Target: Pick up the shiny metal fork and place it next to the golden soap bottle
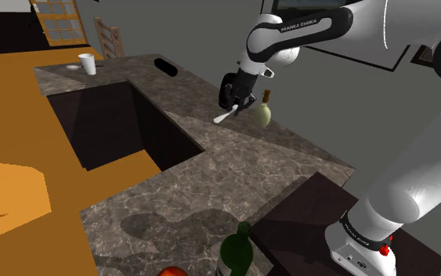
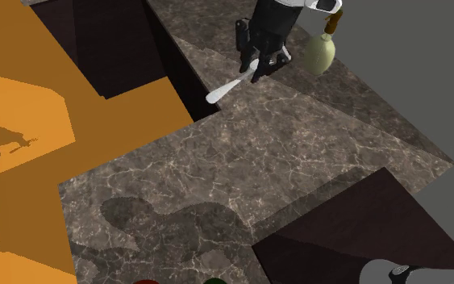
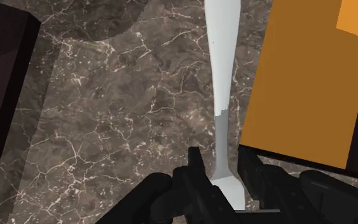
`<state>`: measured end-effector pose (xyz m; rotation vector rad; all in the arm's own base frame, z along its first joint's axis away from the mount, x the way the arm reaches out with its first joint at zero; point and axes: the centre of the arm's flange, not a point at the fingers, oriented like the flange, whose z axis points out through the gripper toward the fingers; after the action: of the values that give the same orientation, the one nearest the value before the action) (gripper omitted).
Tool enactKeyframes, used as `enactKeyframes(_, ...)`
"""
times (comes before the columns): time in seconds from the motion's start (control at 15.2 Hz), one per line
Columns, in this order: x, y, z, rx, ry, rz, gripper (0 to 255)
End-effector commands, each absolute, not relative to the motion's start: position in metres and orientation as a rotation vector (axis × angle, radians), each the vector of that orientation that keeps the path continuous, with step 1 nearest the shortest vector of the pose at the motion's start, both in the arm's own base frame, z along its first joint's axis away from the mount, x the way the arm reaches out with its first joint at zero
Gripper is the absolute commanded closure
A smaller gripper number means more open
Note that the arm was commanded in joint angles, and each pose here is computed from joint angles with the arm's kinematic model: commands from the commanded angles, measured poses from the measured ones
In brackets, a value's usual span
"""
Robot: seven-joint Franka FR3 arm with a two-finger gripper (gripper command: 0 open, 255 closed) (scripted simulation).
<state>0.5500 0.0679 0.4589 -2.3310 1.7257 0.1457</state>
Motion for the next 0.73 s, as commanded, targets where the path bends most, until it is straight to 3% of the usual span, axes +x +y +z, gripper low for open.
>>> enactKeyframes(0.0, 0.546, 0.043, 0.458, -2.332, 1.724, 0.146, 255)
enactKeyframes(0.66, 0.535, -0.088, 0.458, -2.332, 1.724, 0.146, 255)
